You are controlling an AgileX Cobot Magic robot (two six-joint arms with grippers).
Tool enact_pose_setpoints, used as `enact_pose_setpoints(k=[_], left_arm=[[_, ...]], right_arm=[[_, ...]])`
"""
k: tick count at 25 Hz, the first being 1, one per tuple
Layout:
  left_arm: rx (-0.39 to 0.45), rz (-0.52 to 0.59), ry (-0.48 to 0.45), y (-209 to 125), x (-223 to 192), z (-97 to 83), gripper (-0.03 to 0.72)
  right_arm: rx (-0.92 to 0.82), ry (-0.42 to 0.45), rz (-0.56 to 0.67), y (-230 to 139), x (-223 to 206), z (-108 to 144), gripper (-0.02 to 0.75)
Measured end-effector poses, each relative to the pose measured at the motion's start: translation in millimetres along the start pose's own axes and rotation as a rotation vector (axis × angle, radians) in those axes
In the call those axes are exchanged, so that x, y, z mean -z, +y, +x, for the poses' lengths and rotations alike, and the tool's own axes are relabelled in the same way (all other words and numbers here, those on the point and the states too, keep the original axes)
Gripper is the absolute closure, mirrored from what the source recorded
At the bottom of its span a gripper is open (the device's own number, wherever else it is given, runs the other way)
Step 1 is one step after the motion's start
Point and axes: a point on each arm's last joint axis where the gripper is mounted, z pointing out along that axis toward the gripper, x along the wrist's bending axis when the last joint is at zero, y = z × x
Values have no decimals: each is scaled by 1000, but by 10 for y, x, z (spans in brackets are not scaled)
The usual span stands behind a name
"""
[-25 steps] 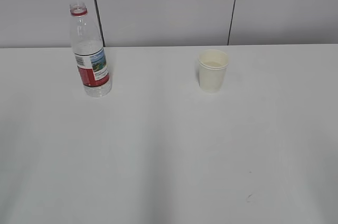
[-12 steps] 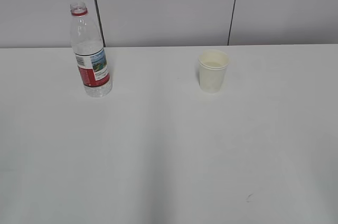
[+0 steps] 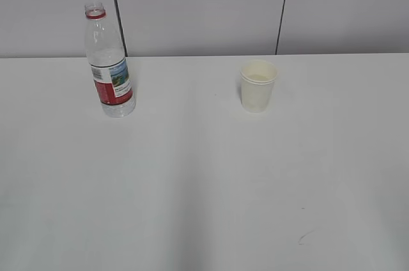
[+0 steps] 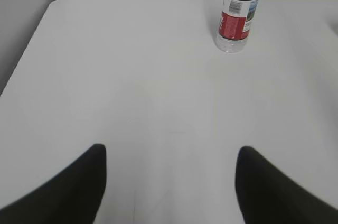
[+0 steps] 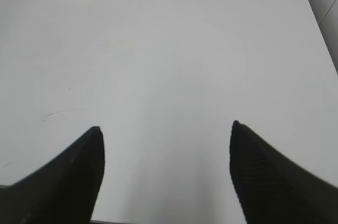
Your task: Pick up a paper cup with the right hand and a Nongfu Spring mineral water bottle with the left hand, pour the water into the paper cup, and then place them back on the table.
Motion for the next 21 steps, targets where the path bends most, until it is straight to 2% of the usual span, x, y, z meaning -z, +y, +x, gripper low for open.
enact_pose_setpoints(k=[11, 21], left_arm=[[28, 2, 62, -2, 6, -9, 234], [29, 2, 63, -2, 6, -9, 241]], right_arm=[[0, 0, 0, 0, 0, 0, 192], [0, 0, 0, 0, 0, 0, 192]])
